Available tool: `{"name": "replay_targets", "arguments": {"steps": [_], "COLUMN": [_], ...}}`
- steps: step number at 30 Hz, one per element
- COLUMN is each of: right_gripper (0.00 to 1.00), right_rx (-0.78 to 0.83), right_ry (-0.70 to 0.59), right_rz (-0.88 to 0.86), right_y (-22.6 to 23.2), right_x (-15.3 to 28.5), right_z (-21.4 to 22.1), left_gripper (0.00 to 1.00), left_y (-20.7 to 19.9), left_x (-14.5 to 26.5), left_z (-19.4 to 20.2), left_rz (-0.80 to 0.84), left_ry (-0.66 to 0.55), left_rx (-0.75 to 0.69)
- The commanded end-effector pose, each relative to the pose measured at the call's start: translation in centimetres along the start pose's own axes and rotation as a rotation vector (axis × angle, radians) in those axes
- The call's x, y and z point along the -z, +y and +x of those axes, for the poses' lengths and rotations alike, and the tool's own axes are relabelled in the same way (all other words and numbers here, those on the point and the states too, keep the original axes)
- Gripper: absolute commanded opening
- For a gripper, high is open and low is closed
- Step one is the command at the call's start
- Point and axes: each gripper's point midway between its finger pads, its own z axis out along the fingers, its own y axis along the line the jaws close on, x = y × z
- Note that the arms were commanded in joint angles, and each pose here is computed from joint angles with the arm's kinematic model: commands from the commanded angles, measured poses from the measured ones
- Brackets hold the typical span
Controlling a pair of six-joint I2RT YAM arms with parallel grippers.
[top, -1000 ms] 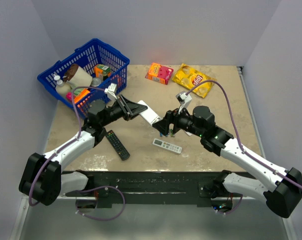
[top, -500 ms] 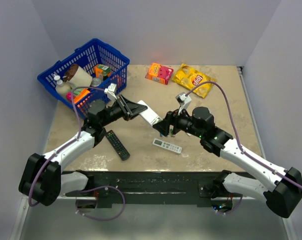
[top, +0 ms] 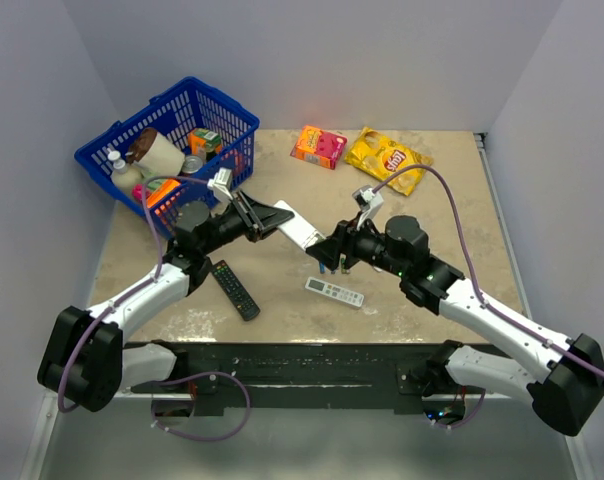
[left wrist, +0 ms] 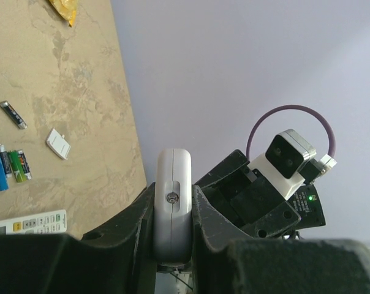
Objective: Load the batteries into the remote control
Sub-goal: Load the battery into the remote control.
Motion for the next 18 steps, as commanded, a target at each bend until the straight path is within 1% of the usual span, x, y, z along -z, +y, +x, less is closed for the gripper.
{"name": "replay_targets", "arguments": {"steps": [1, 8, 11, 12, 17, 18], "right_gripper": [0.51, 0.43, 0.38, 0.35, 0.33, 0.31], "right_rx": [-0.020, -0.055, -0.064, -0.068, -0.083, -0.086], "right_ry": [-0.043, -0.062, -0.060, -0.059, -0.044, -0.044], "right_rz": [0.021, 0.030, 0.031, 0.032, 0.010, 0.006], "right_y": [-0.8, -1.9, -2.3, -2.4, -2.3, -2.2], "right_x": [0.0, 0.3, 0.3, 0.2, -0.1, -0.2], "right_z": [-0.6, -0.9, -0.7, -0.6, -0.1, -0.1], "left_gripper": [0.00, 0.00, 0.00, 0.00, 0.00, 0.00], "left_y": [-3.9, -5.6, -6.2, -6.4, -7.5, -7.5], "left_x": [1.0, 1.5, 1.7, 1.8, 2.1, 2.1], "left_z": [0.3, 0.3, 0.3, 0.3, 0.0, -0.1], "left_rz": [0.129, 0.172, 0.192, 0.197, 0.222, 0.223], "left_ry": [0.021, 0.020, 0.020, 0.019, -0.003, -0.008], "left_rx": [-0.021, -0.010, -0.006, -0.006, -0.015, -0.016]}}
